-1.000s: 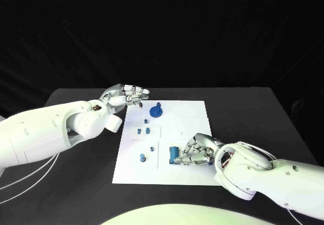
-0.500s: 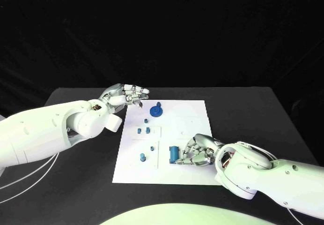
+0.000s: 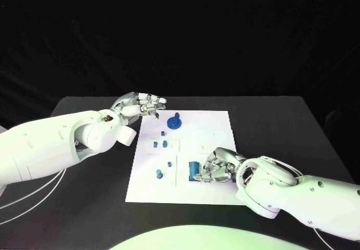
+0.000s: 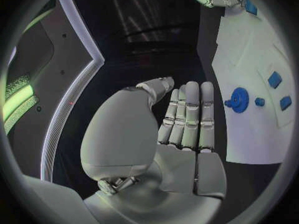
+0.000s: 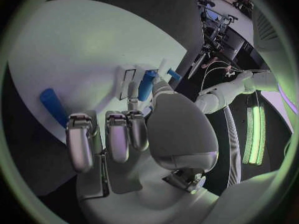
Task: Assemble the parts on the task board
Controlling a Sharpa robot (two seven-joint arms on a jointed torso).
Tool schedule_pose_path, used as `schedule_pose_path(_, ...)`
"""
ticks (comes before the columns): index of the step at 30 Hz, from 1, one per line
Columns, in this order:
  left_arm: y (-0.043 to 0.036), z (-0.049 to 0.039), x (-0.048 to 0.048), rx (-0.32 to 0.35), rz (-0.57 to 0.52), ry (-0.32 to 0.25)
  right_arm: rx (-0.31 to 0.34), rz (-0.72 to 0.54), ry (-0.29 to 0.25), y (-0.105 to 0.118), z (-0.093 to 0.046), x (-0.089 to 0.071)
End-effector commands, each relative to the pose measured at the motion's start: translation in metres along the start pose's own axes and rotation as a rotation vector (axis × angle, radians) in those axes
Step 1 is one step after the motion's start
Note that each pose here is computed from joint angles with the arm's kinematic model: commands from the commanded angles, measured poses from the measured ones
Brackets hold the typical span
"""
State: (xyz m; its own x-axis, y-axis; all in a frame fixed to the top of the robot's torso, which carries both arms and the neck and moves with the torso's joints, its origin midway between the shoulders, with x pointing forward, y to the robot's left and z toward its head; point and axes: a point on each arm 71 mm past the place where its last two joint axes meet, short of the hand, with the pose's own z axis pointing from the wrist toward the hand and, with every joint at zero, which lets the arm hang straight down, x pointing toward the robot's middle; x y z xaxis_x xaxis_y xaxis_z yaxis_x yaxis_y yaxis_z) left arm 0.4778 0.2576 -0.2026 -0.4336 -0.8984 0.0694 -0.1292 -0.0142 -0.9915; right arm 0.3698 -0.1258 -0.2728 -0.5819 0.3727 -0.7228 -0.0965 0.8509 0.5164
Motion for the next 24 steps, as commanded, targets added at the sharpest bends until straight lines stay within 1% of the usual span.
schedule_pose_path(1, -0.0009, 0.0, 0.0015, 0.006, -0.005, 0.011, 0.009, 0.008, -0.022, -0.002, 0.0, -0.001)
schedule_pose_path(6, -0.0009, -0.0004, 0.0009, 0.005, -0.005, 0.01, -0.006, 0.028, -0.024, -0.003, -0.004, -0.003)
schedule_pose_path(12, -0.0009, -0.0007, 0.0004, 0.005, -0.004, 0.009, -0.061, 0.094, -0.064, -0.005, -0.014, -0.009)
schedule_pose_path(14, -0.0009, -0.0008, 0.0001, 0.006, -0.004, 0.008, -0.082, 0.117, -0.091, -0.008, -0.02, -0.014)
schedule_pose_path(17, -0.0009, -0.0011, -0.0003, 0.006, -0.004, 0.006, -0.097, 0.131, -0.135, -0.015, -0.03, -0.027)
schedule_pose_path(18, -0.001, -0.0012, -0.0005, 0.006, -0.003, 0.006, -0.094, 0.132, -0.16, -0.021, -0.035, -0.035)
schedule_pose_path(22, -0.0012, -0.001, -0.0004, 0.011, -0.005, 0.004, -0.066, 0.119, -0.2, -0.04, -0.044, -0.05)
schedule_pose_path(24, -0.0014, -0.0008, -0.0001, 0.014, -0.006, 0.004, -0.051, 0.104, -0.212, -0.049, -0.047, -0.055)
